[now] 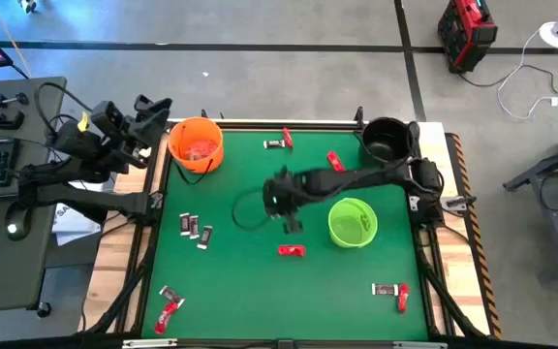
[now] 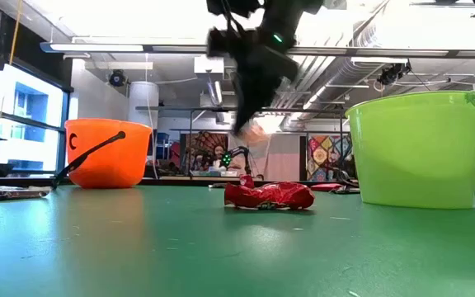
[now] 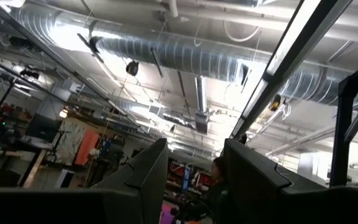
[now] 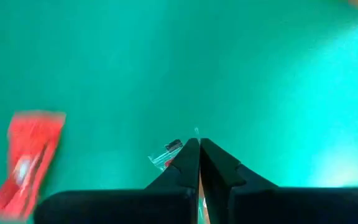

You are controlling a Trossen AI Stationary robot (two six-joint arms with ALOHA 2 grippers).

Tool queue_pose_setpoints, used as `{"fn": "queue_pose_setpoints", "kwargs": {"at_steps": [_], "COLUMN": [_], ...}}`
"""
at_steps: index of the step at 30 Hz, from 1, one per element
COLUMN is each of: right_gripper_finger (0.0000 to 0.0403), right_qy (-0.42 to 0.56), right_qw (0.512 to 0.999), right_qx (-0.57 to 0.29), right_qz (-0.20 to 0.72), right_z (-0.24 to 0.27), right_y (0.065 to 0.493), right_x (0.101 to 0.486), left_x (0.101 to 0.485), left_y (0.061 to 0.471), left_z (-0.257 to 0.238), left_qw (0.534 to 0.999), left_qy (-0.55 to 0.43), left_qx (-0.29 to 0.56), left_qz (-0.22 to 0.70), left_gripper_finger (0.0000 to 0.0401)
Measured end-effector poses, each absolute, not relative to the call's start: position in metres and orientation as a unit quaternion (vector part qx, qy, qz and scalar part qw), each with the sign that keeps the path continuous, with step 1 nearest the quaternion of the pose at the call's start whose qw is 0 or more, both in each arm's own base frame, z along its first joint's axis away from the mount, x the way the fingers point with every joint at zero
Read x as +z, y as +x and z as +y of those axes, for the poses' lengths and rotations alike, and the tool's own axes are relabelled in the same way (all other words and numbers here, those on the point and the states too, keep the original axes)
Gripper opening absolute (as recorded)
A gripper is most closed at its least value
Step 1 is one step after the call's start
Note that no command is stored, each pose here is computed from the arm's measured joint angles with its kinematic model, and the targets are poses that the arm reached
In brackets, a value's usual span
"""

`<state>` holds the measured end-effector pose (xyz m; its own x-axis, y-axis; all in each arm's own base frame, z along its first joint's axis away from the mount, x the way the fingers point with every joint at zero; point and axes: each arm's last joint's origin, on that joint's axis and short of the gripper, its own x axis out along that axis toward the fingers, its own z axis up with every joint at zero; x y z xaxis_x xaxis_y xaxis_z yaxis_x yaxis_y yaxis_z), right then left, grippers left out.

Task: Sort candy by brand, put in halloween buckets
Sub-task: Put the orange gummy into the orange bucket

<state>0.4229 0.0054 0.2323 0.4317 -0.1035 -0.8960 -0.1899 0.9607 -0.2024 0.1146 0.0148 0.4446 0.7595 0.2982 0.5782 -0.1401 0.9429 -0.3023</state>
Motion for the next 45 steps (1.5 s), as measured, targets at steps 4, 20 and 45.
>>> {"fn": "queue_pose_setpoints", "kwargs": {"at_steps": [4, 20, 45], "right_gripper_finger": [0.0000, 0.0000, 0.0150], "right_qy": [-0.128, 0.162, 0.311], "right_qw": [0.890, 0.980, 0.945], "right_qx": [-0.024, -0.107, -0.098], "right_qz": [0.438, 0.054, 0.006], "right_z": [-0.031, -0.151, -0.183], "right_y": [0.442, 0.525, 0.570], "right_x": [0.274, 0.262, 0.204], "left_x": [0.447, 0.446, 0.445], "left_y": [0.107, 0.115, 0.116], "left_z": [0.014, 0.015, 0.015], "left_qw": [0.927, 0.920, 0.919], "left_qy": [-0.122, -0.161, -0.175], "left_qx": [0.116, 0.105, 0.102], "left_qz": [-0.336, -0.342, -0.338], "left_gripper_finger": [0.0147, 0.0147, 0.0147]}}
